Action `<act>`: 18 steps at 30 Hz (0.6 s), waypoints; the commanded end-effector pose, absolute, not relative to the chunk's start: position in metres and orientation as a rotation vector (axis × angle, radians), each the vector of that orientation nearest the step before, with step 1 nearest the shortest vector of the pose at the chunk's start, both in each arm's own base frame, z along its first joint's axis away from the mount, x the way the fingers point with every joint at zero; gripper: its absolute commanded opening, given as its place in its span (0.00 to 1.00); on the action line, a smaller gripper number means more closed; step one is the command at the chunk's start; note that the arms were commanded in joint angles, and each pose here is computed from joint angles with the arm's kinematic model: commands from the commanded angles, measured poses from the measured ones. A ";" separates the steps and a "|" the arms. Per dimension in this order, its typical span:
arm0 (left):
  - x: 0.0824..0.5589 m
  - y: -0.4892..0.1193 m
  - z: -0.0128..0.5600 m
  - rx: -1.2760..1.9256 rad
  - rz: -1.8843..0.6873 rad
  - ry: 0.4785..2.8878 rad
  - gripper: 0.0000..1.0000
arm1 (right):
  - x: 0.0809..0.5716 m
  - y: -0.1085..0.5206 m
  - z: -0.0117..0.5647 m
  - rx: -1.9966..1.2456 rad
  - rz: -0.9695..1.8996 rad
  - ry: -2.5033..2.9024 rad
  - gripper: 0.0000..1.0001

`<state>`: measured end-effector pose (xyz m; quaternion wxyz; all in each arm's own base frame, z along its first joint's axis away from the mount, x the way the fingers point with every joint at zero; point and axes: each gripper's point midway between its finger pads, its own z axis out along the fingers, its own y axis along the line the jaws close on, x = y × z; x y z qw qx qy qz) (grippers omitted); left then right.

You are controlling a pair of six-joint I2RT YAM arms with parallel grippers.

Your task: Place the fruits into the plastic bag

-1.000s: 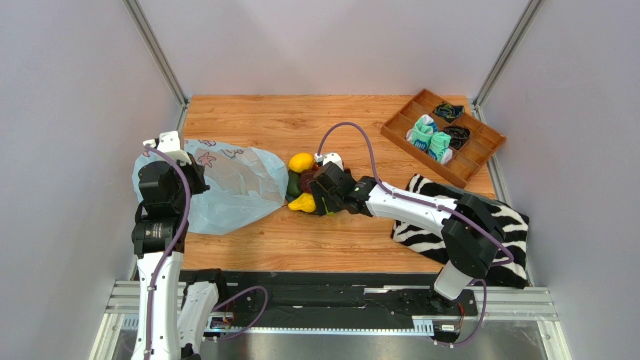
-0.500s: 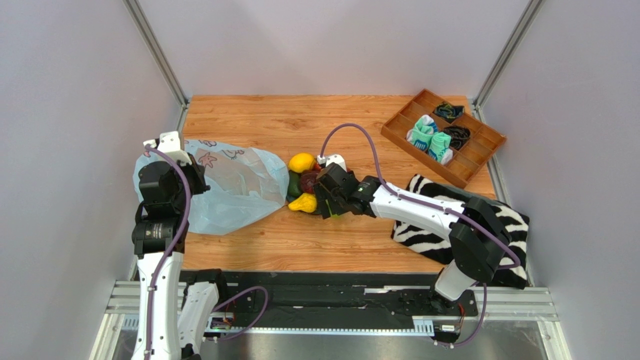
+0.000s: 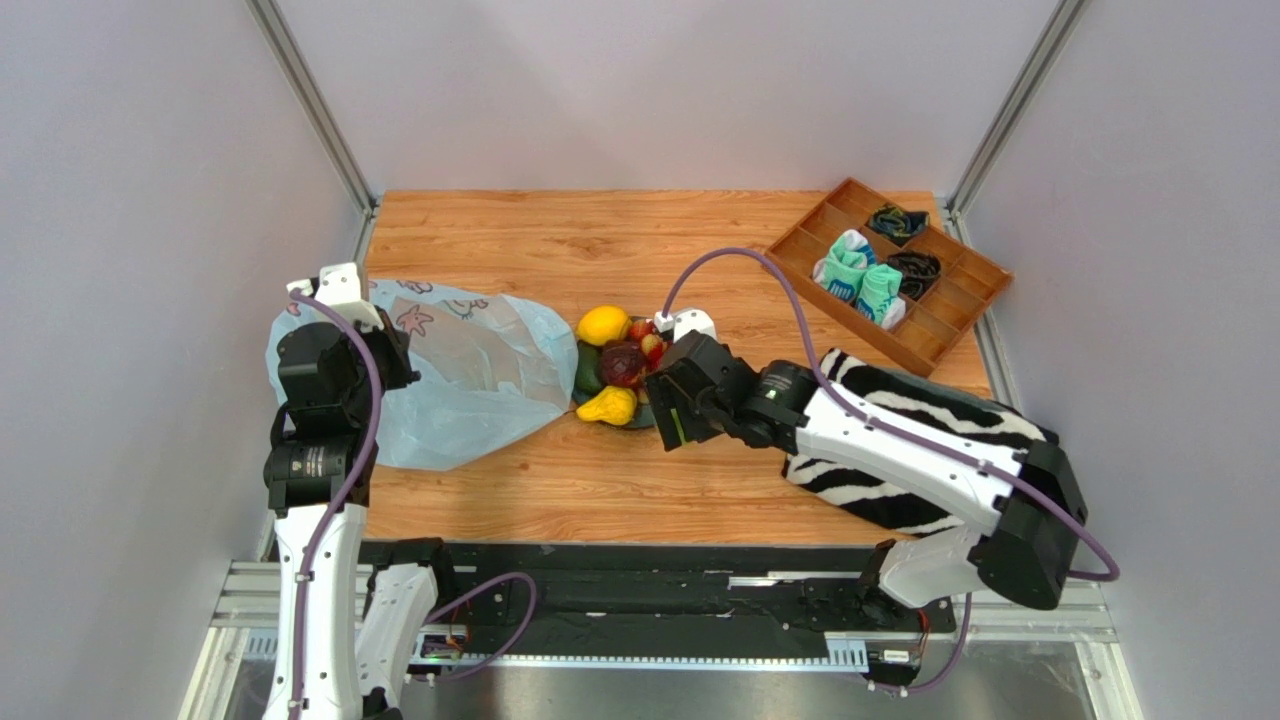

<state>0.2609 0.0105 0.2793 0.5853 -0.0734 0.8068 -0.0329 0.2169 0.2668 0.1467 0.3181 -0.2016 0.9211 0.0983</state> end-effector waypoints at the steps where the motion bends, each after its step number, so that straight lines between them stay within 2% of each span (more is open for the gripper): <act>1: 0.261 0.009 0.289 -0.168 -0.085 1.852 0.00 | 0.221 0.290 0.230 -0.492 0.453 2.225 0.52; 7: 0.261 0.006 0.288 -0.165 -0.102 1.857 0.00 | 0.253 0.364 0.303 -0.489 0.703 1.937 0.49; 10: 0.260 0.002 0.288 -0.154 -0.125 1.853 0.00 | 0.265 0.402 0.317 -0.513 0.781 1.865 0.49; 18: 0.261 -0.005 0.292 -0.125 -0.163 1.835 0.00 | 0.288 0.522 0.275 -0.678 0.912 1.896 0.48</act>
